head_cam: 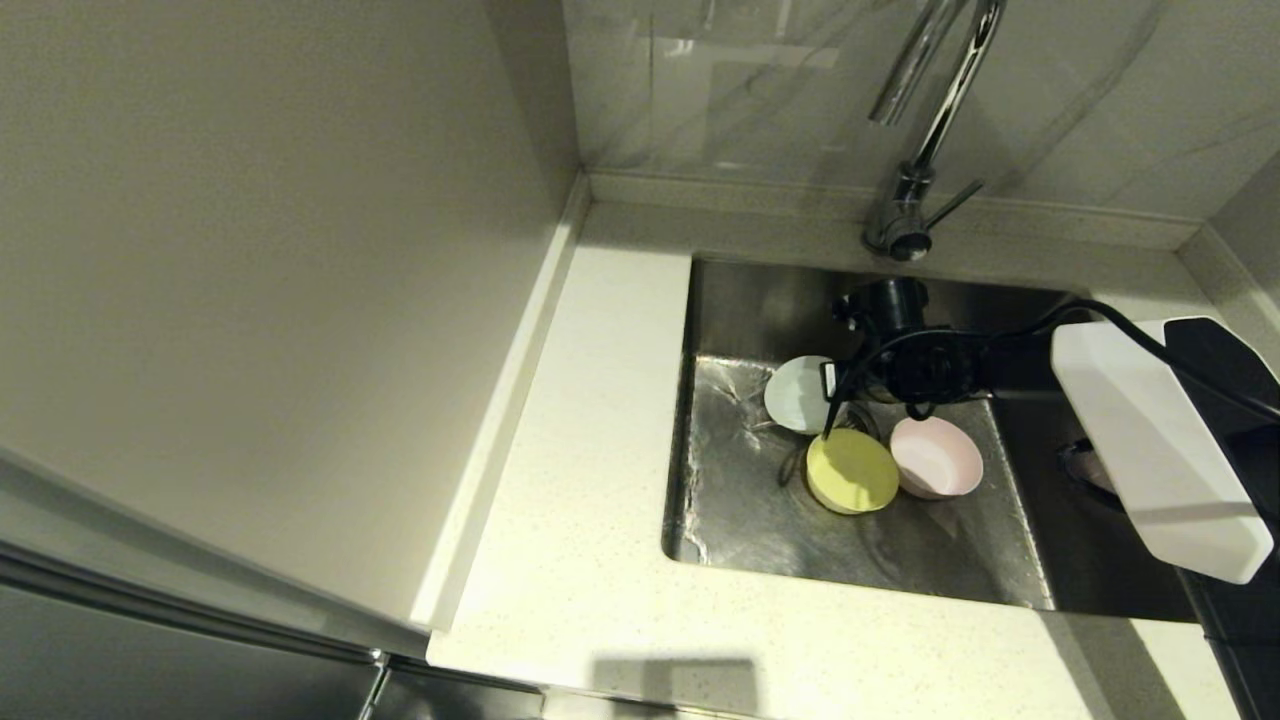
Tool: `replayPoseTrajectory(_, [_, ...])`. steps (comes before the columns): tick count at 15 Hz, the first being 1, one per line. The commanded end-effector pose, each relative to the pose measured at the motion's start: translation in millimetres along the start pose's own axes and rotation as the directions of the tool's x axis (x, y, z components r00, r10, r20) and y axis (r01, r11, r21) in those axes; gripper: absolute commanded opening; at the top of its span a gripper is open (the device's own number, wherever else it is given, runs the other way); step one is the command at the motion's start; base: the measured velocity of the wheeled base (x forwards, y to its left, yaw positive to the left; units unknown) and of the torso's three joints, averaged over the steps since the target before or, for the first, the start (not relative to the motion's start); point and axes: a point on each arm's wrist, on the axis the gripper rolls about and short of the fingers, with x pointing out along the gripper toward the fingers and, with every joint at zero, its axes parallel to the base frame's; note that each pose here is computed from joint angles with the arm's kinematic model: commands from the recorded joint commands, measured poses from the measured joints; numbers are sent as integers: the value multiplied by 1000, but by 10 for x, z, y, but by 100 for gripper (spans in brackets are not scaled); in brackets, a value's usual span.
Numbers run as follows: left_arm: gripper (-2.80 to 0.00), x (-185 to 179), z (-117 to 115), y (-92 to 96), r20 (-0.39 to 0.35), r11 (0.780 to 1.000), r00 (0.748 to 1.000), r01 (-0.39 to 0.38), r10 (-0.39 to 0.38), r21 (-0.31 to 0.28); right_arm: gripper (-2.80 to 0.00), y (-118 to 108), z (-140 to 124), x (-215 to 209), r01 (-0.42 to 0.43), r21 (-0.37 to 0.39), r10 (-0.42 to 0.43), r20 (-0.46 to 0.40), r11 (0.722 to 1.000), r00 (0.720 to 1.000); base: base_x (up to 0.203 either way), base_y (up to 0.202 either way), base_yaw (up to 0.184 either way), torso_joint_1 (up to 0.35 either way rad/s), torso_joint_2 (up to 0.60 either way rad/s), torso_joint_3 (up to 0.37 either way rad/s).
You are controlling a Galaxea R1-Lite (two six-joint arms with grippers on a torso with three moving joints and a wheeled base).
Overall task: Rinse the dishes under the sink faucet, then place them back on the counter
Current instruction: Put a bowl back to the table from the sink
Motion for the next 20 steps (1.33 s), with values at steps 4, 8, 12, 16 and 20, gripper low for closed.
replayPoseTrajectory(4, [-280, -1, 0, 0, 2, 1000, 1000, 0, 0, -1, -280, -282, 158, -108, 25, 35, -26, 26, 999, 999, 0, 0, 0, 0, 0, 0])
replayPoseTrajectory(8, [-280, -1, 0, 0, 2, 1000, 1000, 0, 0, -1, -280, -538, 259, -283, 29, 49, -28, -13, 998, 1000, 0, 0, 0, 0, 0, 0])
replayPoseTrajectory(12, [-280, -1, 0, 0, 2, 1000, 1000, 0, 0, -1, -280, -840, 456, -747, 8, 96, -2, -64, 995, 998, 0, 0, 0, 0, 0, 0])
replayPoseTrajectory(16, [-280, -1, 0, 0, 2, 1000, 1000, 0, 0, -1, -280, -1169, 619, -1180, 41, 101, -35, -61, 994, 998, 0, 0, 0, 0, 0, 0])
replayPoseTrajectory(20, [-280, -1, 0, 0, 2, 1000, 1000, 0, 0, -1, -280, -1493, 716, -1572, 93, 52, -92, -27, 994, 995, 0, 0, 0, 0, 0, 0])
